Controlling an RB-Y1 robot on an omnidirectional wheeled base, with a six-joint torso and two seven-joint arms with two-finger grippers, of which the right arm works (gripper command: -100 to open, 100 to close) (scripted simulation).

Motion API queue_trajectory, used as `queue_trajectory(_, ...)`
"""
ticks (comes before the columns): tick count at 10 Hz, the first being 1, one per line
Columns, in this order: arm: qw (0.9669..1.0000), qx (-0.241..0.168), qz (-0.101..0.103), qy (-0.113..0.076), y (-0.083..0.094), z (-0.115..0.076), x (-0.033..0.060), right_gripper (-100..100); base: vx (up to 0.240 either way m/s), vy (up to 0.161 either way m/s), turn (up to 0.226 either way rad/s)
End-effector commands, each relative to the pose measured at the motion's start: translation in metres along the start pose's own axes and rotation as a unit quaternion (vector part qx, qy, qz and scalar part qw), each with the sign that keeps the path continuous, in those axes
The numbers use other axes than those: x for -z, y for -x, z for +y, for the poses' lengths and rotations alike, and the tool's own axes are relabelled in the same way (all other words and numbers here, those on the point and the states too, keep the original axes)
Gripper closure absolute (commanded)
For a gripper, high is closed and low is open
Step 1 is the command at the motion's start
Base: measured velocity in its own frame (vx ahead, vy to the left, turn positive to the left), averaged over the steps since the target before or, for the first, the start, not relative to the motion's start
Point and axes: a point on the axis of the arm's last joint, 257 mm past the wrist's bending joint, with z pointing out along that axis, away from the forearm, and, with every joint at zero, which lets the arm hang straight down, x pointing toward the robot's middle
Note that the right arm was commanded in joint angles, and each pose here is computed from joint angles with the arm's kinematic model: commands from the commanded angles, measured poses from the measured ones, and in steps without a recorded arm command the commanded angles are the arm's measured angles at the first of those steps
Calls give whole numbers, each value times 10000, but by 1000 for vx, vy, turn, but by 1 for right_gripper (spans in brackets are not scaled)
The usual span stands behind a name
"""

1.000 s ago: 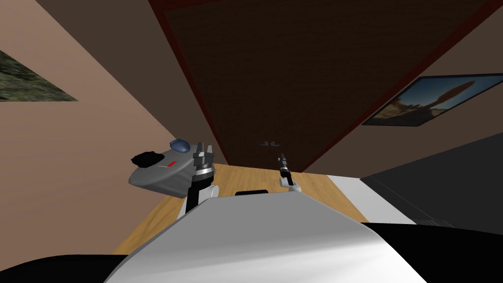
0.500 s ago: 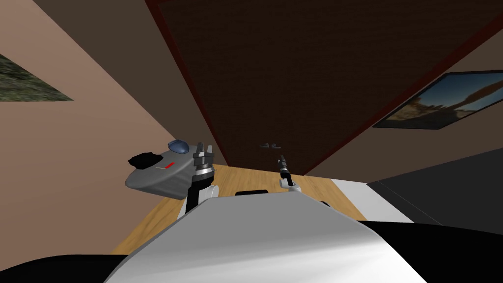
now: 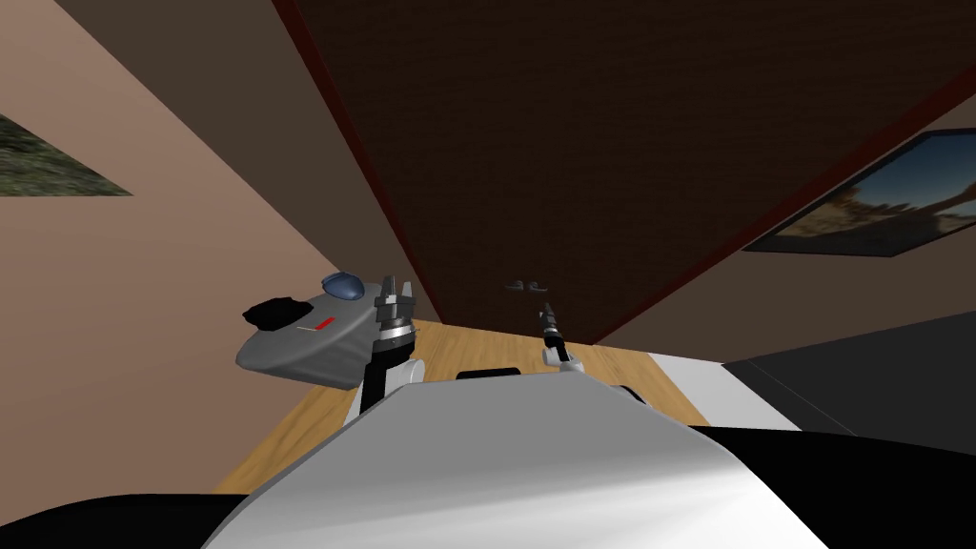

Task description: Pull the door open

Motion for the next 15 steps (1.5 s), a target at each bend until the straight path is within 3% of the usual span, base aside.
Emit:
queue_trajectory(1, 10000, 2, -6, -42, 7, -35, 2, -100, 54, -26, 13)
queue_trajectory(3, 10000, 2, -10, -71, 9, -55, 9, -100, 46, -22, 18)
queue_trajectory(4, 9996, 62, -216, -166, 331, -130, 123, -100, 15, 11, -22)
queue_trajectory(5, 9996, 62, -216, -166, 331, -130, 123, -100, 13, 20, -30)
queue_trajectory(6, 9989, 113, -391, -234, 609, -177, 228, -100, 25, 24, -5)
queue_trajectory(7, 9985, 135, -465, -260, 727, -192, 275, -100, 40, 28, -8)
queue_trajectory(8, 9979, 145, -493, -385, 752, -287, 339, -100, 28, 18, 4)
queue_trajectory(9, 9983, 139, -477, -313, 738, -233, 302, -100, 8, 6, -4)
queue_trajectory(10, 9972, 189, -650, -318, 1024, -220, 397, -100, 36, 11, 12)
queue_trajectory(11, 9968, 194, -667, -389, 1039, -273, 435, -100, 45, 11, 6)
queue_trajectory(12, 9958, 234, -807, -356, 1284, -228, 511, -100, 75, 3, 20)
queue_trajectory(13, 9964, 226, -776, -238, 1258, -141, 449, -100, 77, 1, 16)
queue_trajectory(15, 9958, 234, -807, -356, 1284, -228, 511, -100, 24, -2, 1)
